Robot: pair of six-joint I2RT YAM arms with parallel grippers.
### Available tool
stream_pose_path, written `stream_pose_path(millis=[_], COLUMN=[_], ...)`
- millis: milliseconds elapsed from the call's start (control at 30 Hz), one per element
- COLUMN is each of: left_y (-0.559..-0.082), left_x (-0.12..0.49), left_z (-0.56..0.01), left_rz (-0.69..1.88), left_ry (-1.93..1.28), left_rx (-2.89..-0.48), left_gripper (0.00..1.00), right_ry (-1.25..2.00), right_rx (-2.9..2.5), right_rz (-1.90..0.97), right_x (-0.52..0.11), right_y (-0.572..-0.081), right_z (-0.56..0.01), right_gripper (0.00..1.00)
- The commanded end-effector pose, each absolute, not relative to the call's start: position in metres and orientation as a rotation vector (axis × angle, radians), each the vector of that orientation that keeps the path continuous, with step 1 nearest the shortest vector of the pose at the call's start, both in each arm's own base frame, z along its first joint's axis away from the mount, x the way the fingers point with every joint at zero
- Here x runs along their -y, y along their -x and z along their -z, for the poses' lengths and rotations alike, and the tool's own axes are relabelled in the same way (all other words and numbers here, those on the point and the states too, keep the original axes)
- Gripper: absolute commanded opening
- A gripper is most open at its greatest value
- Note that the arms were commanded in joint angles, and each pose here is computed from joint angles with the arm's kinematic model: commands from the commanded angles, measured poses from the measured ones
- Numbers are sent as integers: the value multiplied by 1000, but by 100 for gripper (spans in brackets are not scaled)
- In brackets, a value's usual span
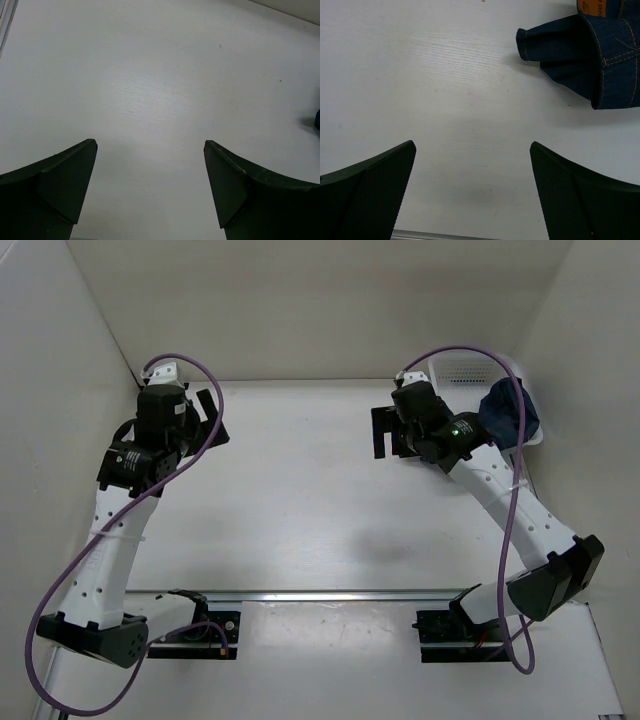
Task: Fold and stack the trousers
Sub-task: Grab the trousers from the pile
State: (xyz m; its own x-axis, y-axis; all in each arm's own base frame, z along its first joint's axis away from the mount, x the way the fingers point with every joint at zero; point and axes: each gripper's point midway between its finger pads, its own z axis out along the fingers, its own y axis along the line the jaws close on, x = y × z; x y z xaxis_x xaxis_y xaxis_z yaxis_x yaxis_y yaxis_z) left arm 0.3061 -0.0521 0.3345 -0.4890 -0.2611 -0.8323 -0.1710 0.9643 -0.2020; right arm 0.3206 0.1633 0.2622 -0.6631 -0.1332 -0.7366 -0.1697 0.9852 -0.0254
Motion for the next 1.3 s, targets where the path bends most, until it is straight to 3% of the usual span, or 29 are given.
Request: stream_pose_path(millis=[0,333,533,600,700,933,1267], left_y=[-305,-304,-305,-305,-306,-303,-292], left_x=[58,61,64,66,67,68,72], left_z=[-345,-327,-334,-339,-341,-334,-324], left_rz=[152,154,193,210,218,216,242], left_ry=[280,268,287,282,264,249,216], left_rx=[-2076,-2124,-2092,-2074,-2069,-2087,-2129], left_gripper=[99,99,99,99,99,99,99], right_ry=[186,164,-9,-107,-171,-500,-544], right_rx=[-2229,-2172,-2124,-2062,-2104,-2269,-2411], right_rz=[-74,14,89,120,122,36,-98], right_x=[-161,-130,-60,-37,-15,32,31], right_y=[-322,-307,-288,-279,-280,-337,-428], right_z=[-283,-294,-304,-315,-308,-273,-205], right_gripper=[100,100,100,95,98,99,99])
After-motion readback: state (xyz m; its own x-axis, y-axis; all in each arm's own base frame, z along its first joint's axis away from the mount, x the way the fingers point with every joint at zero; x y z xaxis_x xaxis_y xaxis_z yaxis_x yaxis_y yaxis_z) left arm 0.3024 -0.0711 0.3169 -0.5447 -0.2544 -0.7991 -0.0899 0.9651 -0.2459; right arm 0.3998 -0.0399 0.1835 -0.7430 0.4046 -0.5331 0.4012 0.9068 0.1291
